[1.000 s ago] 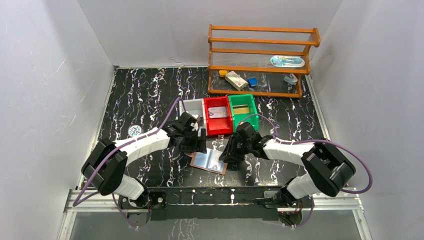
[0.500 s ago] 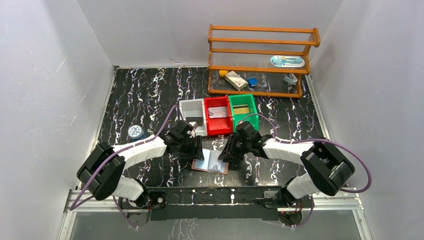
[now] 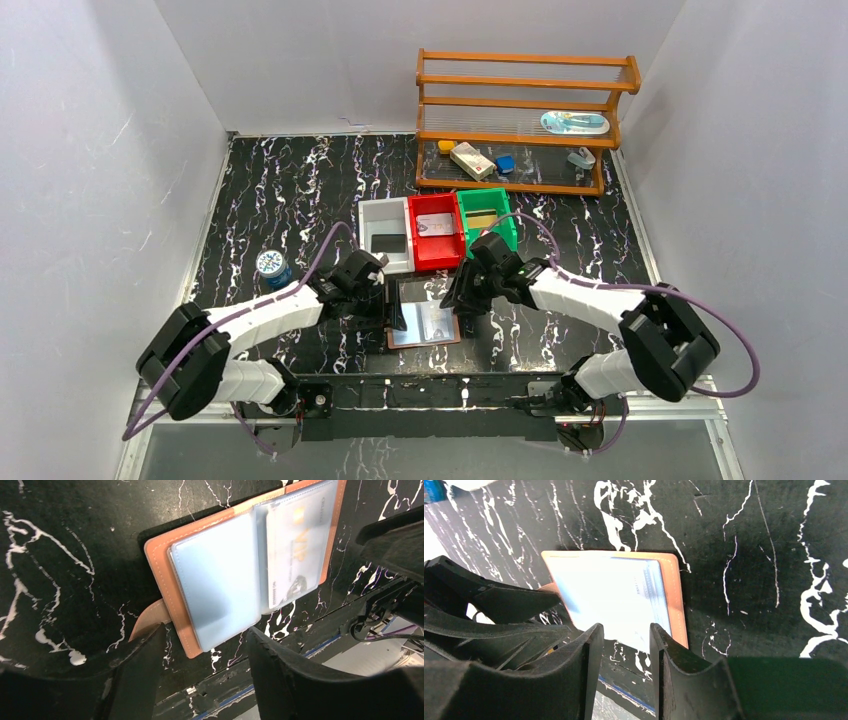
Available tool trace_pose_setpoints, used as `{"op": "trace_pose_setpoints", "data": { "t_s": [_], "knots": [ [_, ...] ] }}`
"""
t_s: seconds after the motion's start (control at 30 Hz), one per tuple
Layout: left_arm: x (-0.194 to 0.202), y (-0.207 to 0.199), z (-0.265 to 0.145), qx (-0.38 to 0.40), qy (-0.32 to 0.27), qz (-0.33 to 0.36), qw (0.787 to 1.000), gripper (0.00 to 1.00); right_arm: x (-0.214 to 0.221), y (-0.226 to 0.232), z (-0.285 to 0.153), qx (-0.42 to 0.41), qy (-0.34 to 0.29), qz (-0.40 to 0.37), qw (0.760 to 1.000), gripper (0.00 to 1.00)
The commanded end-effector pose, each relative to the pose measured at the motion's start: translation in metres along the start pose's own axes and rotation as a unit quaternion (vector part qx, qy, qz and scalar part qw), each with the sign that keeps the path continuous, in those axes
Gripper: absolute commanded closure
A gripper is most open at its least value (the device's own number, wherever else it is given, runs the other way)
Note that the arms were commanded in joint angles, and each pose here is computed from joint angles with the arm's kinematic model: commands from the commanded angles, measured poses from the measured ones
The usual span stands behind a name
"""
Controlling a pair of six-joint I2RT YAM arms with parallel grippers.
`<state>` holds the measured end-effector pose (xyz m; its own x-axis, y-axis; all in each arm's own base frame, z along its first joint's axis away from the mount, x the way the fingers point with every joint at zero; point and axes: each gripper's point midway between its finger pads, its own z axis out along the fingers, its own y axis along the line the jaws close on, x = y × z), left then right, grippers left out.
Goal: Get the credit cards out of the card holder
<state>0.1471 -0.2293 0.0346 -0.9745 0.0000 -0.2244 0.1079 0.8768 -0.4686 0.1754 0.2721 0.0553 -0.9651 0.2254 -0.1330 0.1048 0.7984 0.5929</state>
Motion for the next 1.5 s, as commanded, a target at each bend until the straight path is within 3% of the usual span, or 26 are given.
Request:
{"op": "trace_pose_setpoints", "data": {
  "t_s": [0.0,0.2,0.43,0.83,1.17,1.47],
  "knots": [
    [-0.012,-0.008,-0.02,-0.004,-0.03,0.007,1.0,0.39,-0.017,0.022,-0.023,-0.021,-0.041,-0.023,0.999,0.52],
    [-0.029,-0.031,-0.034,0.026,-0.053,0.026,0.998,0.37,-0.01,0.038,-0.016,-0.065,-0.012,-0.027,0.997,0.54],
    [-0.027,-0.068,-0.025,0.124,-0.024,0.038,0.991,0.36,0.001,0.029,0.001,-0.065,0.018,-0.019,0.998,0.55],
    [-0.009,-0.054,0.011,0.111,0.033,0.025,0.993,0.39,0.016,-0.006,0.021,-0.024,0.042,-0.005,0.999,0.56],
    [0.004,-0.034,0.024,0.085,0.045,-0.001,0.995,0.51,0.018,-0.003,0.021,-0.037,0.044,-0.002,0.998,0.63],
    [-0.009,-0.053,0.025,0.132,0.012,-0.049,0.99,0.67,0.024,-0.008,0.022,-0.035,0.053,0.001,0.998,0.7]
  ]
}}
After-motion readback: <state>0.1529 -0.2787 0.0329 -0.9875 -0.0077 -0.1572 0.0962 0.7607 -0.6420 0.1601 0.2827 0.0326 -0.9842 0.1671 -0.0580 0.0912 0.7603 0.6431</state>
